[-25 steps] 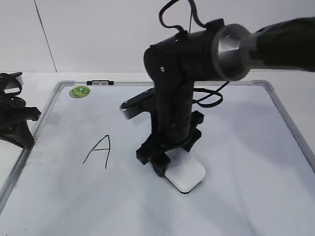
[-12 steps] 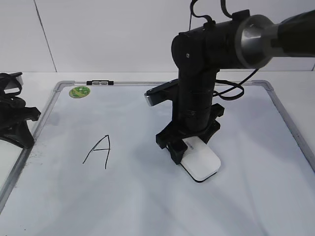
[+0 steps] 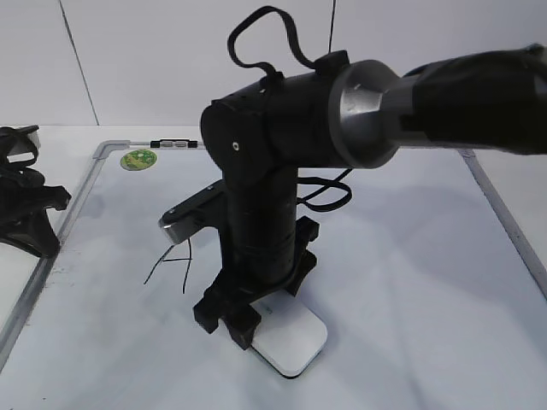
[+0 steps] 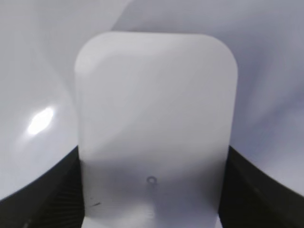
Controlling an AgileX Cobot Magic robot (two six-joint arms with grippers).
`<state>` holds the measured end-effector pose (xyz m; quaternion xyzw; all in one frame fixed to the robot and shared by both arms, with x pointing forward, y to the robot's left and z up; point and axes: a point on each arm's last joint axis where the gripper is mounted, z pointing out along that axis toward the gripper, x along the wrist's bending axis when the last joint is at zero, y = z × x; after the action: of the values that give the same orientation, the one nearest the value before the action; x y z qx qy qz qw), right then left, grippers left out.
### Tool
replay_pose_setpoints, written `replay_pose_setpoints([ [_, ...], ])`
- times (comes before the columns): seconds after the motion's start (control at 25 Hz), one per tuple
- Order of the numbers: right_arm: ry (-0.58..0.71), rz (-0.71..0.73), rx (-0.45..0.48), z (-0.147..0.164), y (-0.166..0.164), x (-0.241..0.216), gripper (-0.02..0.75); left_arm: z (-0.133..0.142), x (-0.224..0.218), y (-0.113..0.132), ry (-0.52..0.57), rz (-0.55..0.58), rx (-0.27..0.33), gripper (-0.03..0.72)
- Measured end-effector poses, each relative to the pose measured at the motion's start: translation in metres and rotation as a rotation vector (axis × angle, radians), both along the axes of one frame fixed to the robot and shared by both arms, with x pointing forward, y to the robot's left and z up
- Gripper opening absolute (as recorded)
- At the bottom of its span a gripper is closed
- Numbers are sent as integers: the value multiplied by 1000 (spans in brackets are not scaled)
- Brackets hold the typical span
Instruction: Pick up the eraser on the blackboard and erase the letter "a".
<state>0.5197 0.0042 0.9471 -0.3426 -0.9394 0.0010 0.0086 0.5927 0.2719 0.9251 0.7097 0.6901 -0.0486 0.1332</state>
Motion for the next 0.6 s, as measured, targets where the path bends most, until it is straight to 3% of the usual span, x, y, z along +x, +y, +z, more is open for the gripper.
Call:
replay_pose_setpoints([
  [0.6, -89, 21, -30, 34, -12, 7, 563, 0, 0, 0, 0, 0, 0, 32],
])
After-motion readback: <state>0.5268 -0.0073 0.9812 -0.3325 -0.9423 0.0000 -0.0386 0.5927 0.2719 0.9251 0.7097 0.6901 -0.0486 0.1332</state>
